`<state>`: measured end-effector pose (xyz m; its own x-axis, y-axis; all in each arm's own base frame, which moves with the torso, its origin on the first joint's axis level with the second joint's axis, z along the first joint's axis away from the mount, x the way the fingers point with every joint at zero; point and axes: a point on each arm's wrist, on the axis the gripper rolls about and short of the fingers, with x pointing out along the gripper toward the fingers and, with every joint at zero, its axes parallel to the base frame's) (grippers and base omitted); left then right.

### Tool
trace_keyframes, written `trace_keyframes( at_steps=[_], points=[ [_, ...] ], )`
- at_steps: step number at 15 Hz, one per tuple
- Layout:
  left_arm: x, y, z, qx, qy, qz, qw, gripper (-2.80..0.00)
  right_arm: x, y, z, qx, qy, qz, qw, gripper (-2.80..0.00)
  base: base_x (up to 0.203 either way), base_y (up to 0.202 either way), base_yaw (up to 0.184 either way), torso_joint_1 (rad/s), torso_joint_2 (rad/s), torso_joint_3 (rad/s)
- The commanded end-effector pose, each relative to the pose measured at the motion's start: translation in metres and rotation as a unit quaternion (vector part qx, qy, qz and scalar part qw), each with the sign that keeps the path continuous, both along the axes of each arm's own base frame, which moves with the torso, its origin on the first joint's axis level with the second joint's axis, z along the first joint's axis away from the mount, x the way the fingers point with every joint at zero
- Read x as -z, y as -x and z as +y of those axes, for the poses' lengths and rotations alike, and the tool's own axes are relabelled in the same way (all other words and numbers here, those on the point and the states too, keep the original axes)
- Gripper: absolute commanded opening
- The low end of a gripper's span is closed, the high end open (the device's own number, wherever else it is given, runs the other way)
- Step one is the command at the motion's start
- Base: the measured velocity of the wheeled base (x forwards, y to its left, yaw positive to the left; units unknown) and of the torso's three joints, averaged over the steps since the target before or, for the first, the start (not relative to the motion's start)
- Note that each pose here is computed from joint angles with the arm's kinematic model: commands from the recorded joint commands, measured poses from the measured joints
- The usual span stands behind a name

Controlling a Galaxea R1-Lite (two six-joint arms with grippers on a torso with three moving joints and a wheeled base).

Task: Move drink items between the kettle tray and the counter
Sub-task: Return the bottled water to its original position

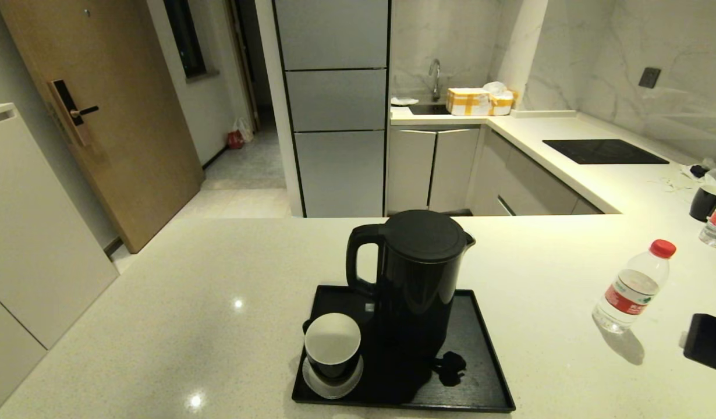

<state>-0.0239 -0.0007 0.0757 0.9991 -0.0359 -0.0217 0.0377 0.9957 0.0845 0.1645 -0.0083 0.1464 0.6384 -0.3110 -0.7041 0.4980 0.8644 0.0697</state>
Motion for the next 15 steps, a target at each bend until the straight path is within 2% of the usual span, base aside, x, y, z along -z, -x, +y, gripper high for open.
trace_keyframes(
  at_steps=[1, 5, 8, 12, 15],
  points=[
    [0.0, 0.0, 0.0, 0.0, 0.0, -0.001, 1.0, -2.8, 0.051, -0.049, -0.002, 0.022, 0.012, 0.066, 0.997, 0.0, 0.0, 0.0, 0.0, 0.0, 0.0, 0.0],
    [0.0, 0.0, 0.0, 0.0, 0.0, -0.001, 1.0, -2.8, 0.089, -0.096, -0.013, 0.065, 0.04, -0.015, 0.997, 0.0, 0.0, 0.0, 0.0, 0.0, 0.0, 0.0],
    [0.0, 0.0, 0.0, 0.0, 0.0, -0.001, 1.0, -2.8, 0.092, -0.118, -0.025, 0.091, 0.049, -0.069, 0.992, 0.0, 0.0, 0.0, 0.0, 0.0, 0.0, 0.0],
    [0.0, 0.0, 0.0, 0.0, 0.0, 0.0, 1.0, -2.8, 0.099, -0.129, -0.035, 0.092, 0.07, -0.096, 0.989, 0.0, 0.0, 0.0, 0.0, 0.0, 0.0, 0.0],
    [0.0, 0.0, 0.0, 0.001, 0.0, 0.0, 1.0, -2.8, 0.119, -0.143, -0.042, 0.093, 0.083, -0.115, 0.986, 0.0, 0.0, 0.0, 0.0, 0.0, 0.0, 0.0]
  ],
)
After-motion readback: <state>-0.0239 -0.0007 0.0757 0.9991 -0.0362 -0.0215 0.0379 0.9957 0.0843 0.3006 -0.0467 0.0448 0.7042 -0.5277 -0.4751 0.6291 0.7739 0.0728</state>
